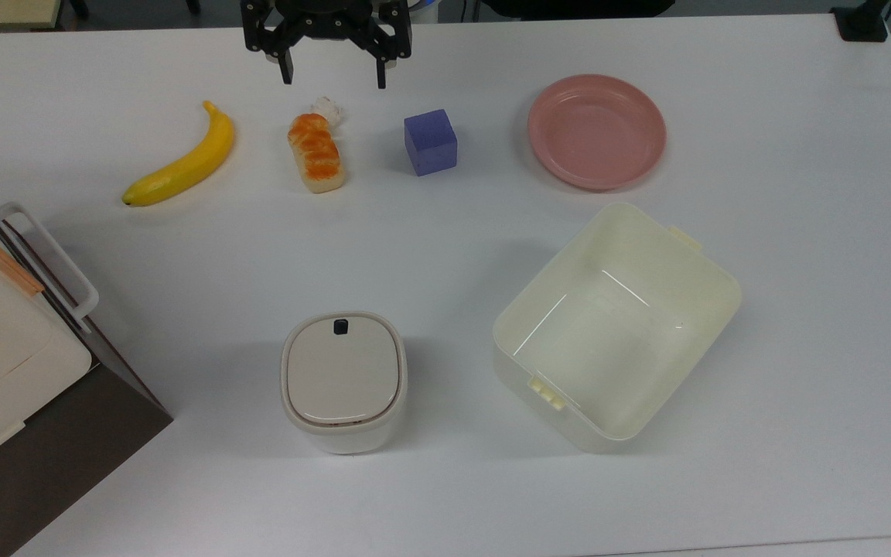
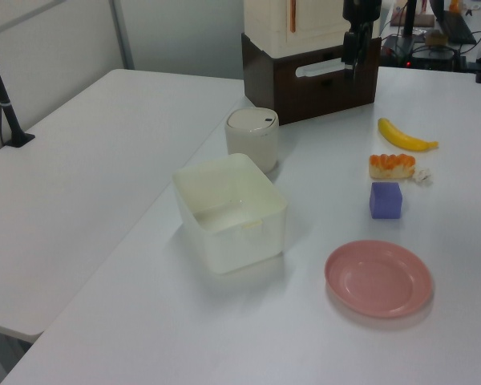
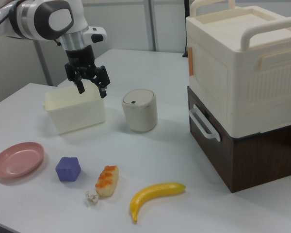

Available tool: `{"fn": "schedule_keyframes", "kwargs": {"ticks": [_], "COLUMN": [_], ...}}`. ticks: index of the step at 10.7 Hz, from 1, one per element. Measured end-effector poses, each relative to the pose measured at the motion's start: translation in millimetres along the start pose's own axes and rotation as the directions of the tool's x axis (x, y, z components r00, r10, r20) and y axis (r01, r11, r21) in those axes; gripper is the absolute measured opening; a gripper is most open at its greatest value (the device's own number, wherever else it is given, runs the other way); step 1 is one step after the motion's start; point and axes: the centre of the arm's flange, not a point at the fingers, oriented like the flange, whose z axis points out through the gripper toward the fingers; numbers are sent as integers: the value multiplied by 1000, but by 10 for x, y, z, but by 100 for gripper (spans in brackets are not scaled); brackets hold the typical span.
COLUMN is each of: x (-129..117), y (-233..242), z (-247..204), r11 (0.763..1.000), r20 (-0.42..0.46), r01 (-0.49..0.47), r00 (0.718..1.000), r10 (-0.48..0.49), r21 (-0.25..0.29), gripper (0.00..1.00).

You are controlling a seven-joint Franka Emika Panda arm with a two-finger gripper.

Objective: Open the trash can

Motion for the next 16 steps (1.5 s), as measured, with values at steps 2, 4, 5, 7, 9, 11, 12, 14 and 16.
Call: {"fn": "schedule_keyframes", "kwargs": {"ticks": [2,4,5,7,9,11,12,14,16], "x": [-2,-4,6,77,187,390,479,592,715], "y": [-2,-23,-55,-202,-452,-537,-566,-622,-681], "z": [12,21,29,132,367,403,440,572,668], "r11": [1000,1000,1000,998,991,994,987,970,961], "r20": [3,4,-4,-68,-138,-293,-360,-418,-431], "r01": [0,4,11,48,91,-54,-133,-229,-266], "r00": [1000,1000,1000,996,985,956,929,892,878], "r10": [0,-4,-11,-50,-105,25,92,173,206], "r21": [0,0,-2,-36,-99,-91,-92,-87,-82], "gripper": [100,98,92,59,21,1,1,1,2]}}
